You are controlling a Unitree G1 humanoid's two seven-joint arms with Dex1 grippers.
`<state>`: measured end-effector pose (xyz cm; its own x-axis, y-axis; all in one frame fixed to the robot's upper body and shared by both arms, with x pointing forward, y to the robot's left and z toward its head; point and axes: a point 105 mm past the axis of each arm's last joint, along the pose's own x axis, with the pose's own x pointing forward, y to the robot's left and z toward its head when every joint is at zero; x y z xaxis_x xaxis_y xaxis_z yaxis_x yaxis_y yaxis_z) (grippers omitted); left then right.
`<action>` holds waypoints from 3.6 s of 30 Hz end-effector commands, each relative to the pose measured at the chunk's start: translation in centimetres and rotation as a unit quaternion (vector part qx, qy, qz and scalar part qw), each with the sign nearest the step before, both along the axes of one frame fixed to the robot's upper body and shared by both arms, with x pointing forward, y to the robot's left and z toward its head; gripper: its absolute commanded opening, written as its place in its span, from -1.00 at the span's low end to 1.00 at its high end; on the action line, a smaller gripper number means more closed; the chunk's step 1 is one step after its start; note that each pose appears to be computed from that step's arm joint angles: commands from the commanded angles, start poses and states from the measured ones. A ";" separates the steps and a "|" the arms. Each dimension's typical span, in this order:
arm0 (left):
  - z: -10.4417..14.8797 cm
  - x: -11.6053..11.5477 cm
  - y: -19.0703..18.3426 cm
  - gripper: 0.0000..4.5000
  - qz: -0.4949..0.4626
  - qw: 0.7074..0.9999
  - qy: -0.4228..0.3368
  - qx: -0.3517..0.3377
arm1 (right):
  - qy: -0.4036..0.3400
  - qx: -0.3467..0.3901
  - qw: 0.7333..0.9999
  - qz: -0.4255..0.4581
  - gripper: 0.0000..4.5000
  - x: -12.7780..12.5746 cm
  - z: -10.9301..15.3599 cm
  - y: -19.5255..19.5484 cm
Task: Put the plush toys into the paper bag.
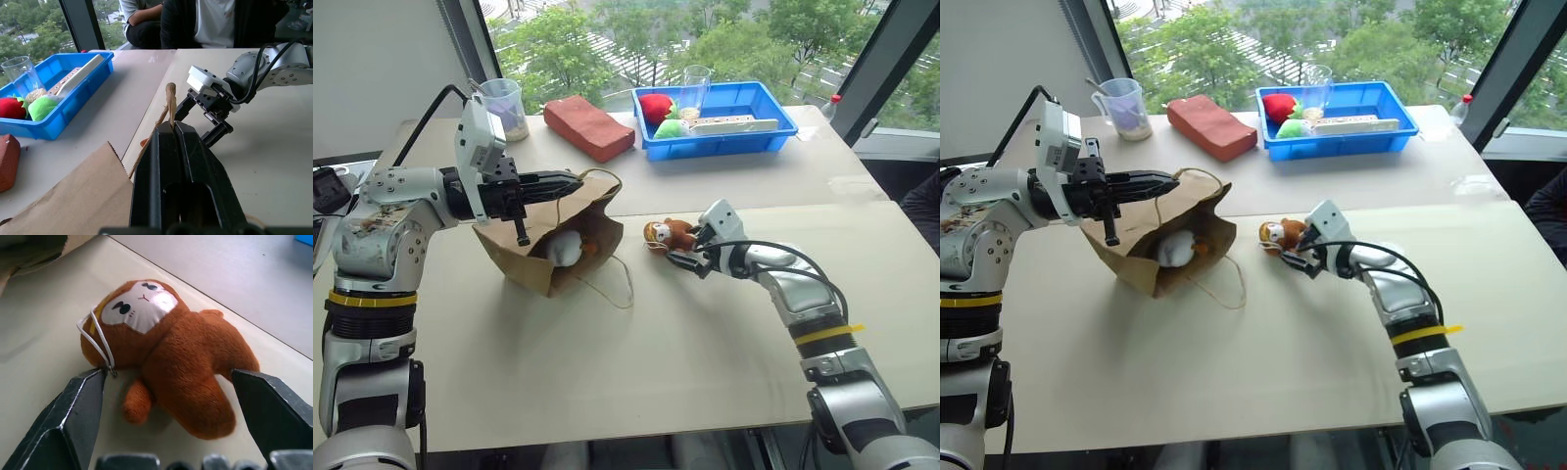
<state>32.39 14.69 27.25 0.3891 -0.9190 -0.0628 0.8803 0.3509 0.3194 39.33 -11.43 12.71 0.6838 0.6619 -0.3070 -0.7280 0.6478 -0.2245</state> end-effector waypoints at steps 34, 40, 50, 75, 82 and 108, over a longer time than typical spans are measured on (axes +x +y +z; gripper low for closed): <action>1.5 -0.7 -0.6 -1.00 -0.016 1.000 -0.022 0.004 | -0.026 0.083 0.981 0.172 -0.97 -2.9 5.8 12.4; 1.4 -0.9 -0.8 -1.00 -0.028 0.999 -0.015 0.006 | -0.038 0.108 0.983 0.145 -0.97 -1.0 6.2 14.4; 1.2 -1.2 -1.0 -1.00 -0.040 0.999 -0.007 0.008 | -0.016 0.120 0.989 0.090 -0.97 1.3 3.7 16.1; 1.0 -0.8 -0.6 -1.00 -0.024 1.000 -0.015 0.003 | 0.035 0.080 0.970 0.226 0.99 -7.5 3.3 9.8; 1.0 -0.6 -0.9 -1.00 -0.027 0.999 -0.018 0.002 | 0.084 0.033 0.970 0.223 0.99 -8.0 -0.9 10.8; 5.6 4.9 -4.3 -1.00 -0.009 0.992 -0.100 -0.075 | -0.124 0.199 0.960 0.151 -1.00 -8.0 14.0 6.6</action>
<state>36.91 10.75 31.00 0.3677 -0.9240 0.1051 0.8439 0.3790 0.3798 32.75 -4.62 23.22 0.4878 0.8705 0.0658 -0.8616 0.4922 -0.1238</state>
